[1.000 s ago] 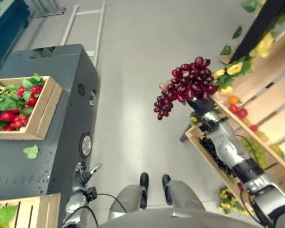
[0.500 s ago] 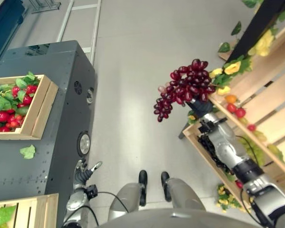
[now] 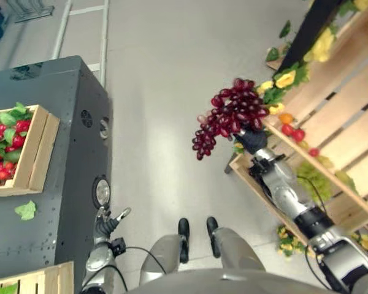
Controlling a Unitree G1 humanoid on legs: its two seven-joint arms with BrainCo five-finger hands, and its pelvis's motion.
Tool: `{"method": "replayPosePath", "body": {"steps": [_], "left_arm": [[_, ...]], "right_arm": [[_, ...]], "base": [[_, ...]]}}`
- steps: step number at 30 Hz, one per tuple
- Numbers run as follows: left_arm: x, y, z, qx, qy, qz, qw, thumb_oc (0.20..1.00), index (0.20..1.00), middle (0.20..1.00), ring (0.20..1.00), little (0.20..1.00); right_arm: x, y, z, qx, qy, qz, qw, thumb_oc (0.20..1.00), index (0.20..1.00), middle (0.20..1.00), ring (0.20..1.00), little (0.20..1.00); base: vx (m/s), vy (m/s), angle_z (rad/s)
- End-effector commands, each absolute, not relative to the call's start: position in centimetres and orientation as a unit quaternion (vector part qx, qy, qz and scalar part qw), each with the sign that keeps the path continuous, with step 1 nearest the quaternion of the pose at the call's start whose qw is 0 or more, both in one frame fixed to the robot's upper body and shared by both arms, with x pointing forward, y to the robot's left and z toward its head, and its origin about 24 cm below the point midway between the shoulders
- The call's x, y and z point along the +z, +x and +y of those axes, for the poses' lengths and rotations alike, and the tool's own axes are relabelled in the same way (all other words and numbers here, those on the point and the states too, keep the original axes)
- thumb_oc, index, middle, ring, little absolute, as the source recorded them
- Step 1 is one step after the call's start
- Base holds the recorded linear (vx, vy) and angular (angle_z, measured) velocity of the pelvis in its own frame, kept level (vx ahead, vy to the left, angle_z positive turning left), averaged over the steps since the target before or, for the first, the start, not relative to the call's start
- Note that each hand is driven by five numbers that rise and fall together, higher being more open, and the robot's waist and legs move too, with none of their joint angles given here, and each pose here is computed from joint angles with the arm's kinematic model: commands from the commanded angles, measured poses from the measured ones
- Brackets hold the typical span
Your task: Pick up the fruits from the basket on one side to the basket on the other side
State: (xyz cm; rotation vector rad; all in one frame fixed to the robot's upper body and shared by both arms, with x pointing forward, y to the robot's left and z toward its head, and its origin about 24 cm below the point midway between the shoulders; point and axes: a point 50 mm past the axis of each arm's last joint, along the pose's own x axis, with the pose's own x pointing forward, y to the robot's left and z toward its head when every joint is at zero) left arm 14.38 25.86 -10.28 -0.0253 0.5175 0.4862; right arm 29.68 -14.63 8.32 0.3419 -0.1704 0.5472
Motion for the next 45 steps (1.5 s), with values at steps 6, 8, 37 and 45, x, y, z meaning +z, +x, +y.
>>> {"method": "replayPosePath", "body": {"steps": [6,8,37,45], "left_arm": [[-7.5,15.9,28.9,0.261,0.049,0.18,0.947,1.0,1.0,1.0,1.0,1.0],[-7.3,16.0,29.1,0.264,0.048,0.176,0.947,1.0,1.0,1.0,1.0,1.0],[-8.6,15.9,26.8,0.228,-0.007,0.198,0.953,1.0,1.0,1.0,1.0,1.0],[-7.7,17.1,27.3,0.223,0.006,0.178,0.958,1.0,1.0,1.0,1.0,1.0]], "right_arm": [[11.2,29.7,-12.0,0.326,0.156,-0.153,0.92,0.2,0.2,0.2,0.2,0.2],[11.2,29.6,-11.4,0.333,0.163,-0.154,0.916,0.2,0.2,0.2,0.2,0.2],[9.9,29.8,-14.2,0.302,0.127,-0.125,0.937,0.209,0.209,0.209,0.209,0.209],[10.3,30.1,-15.9,0.252,0.142,-0.145,0.946,0.219,0.219,0.219,0.219,0.219]], "base": [[-0.07,0.125,-0.19],[-0.13,0.015,-0.34],[-0.07,-0.033,0.03],[-0.02,0.081,-0.06]]}}
